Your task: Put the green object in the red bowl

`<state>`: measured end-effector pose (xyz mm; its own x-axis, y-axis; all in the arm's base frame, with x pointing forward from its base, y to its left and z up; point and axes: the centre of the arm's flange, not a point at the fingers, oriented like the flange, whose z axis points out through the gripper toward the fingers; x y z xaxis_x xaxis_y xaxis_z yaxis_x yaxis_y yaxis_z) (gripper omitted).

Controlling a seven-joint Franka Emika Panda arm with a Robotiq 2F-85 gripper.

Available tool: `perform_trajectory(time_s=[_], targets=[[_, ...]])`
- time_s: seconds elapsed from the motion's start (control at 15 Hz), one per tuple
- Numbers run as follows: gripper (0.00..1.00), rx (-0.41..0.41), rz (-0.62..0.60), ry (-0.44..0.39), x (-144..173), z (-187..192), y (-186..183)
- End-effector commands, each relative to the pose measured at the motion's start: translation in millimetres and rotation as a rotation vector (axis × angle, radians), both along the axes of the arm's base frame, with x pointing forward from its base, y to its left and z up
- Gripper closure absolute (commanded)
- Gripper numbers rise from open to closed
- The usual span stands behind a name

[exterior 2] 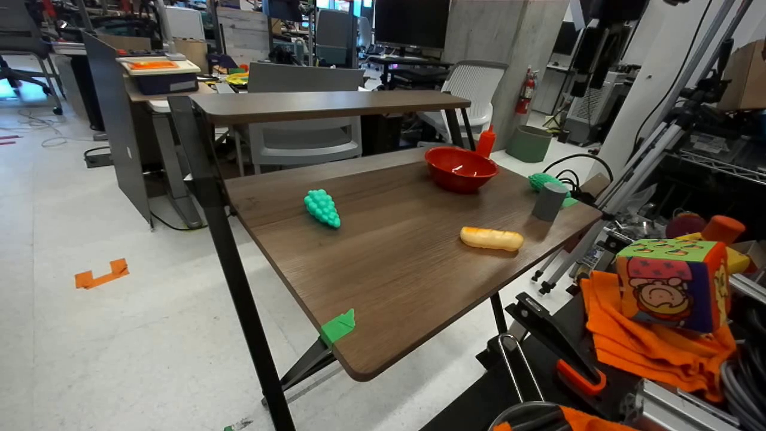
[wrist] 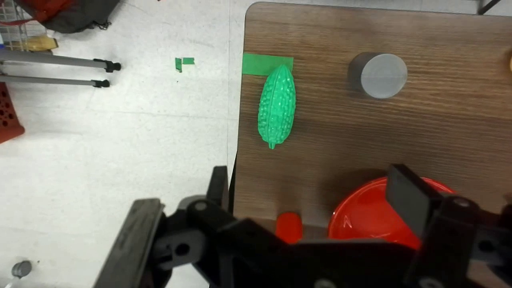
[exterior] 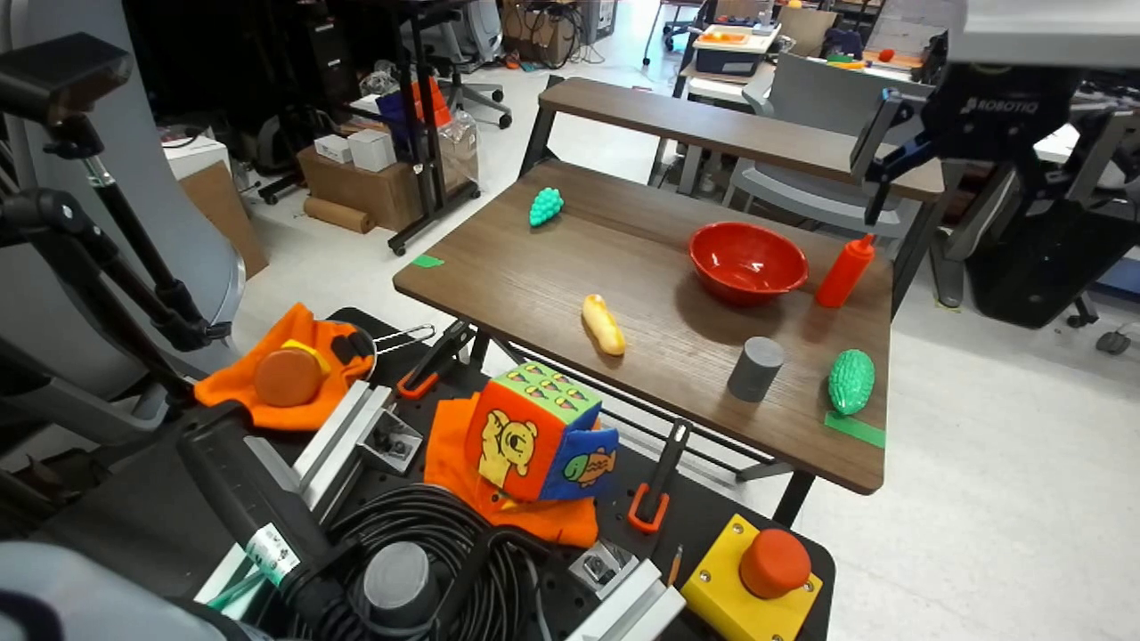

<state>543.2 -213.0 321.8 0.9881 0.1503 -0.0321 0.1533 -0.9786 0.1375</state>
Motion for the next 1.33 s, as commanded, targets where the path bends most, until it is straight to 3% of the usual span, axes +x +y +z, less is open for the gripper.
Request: perform_trajectory(time_s=[0.0,0.67,1.27], targets=[[0.00,0.025,-0.015,0.051,44,-40,-18],[0.00,0.075,-0.069,0.257,74,-140,-36],[0.00,0.042,-0.186,0.369,87,-205,-37]])
